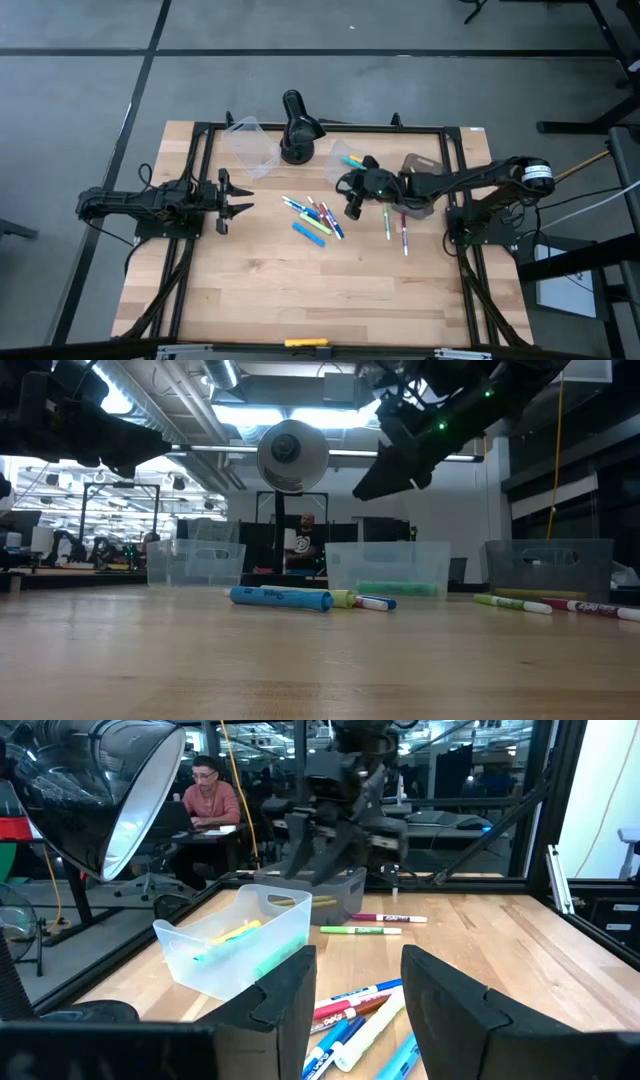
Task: Pick & Place Markers
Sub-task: Put the blue highlighter in the right transparent bin
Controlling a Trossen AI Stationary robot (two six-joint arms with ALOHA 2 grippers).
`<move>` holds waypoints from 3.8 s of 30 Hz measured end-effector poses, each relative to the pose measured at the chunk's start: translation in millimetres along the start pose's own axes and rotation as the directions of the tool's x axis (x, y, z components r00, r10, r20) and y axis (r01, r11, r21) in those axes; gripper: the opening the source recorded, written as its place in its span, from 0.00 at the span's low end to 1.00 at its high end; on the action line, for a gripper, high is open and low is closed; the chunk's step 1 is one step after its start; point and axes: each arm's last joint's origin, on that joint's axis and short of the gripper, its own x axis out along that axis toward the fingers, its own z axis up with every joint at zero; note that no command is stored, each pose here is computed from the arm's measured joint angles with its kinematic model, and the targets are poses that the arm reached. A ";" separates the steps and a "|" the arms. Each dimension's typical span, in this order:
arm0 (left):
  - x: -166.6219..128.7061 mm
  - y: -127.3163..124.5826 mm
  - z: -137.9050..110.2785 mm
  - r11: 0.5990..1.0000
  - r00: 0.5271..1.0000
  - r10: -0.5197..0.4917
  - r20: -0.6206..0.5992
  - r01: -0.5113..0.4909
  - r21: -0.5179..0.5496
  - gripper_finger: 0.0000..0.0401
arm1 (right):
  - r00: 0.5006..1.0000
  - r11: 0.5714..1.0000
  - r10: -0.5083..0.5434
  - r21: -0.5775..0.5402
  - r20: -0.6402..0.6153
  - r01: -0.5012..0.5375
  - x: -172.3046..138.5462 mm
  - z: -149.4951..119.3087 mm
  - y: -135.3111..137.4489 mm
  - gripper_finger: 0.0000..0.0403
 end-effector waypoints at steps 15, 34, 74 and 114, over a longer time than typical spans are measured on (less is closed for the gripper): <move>0.0 0.0 0.0 1.000 1.000 0.000 0.000 0.000 0.000 0.36 | 0.997 0.997 0.073 -0.023 -0.008 -0.073 22.9 -12.7 56.0 0.40; 0.0 0.0 0.0 1.000 1.000 0.000 0.000 0.000 0.000 0.36 | 0.996 0.995 0.093 -0.041 -0.015 -0.093 69.9 -29.7 128.0 0.40; 0.0 0.0 0.0 1.000 1.000 0.000 0.000 0.000 0.000 0.36 | 0.995 0.995 0.094 0.043 -0.038 -0.092 102.6 -79.0 152.0 0.17; 0.0 0.0 0.0 1.000 1.000 0.000 0.000 0.000 0.000 0.36 | 0.982 0.971 0.181 -0.168 0.060 -0.169 115.8 -14.5 136.1 0.17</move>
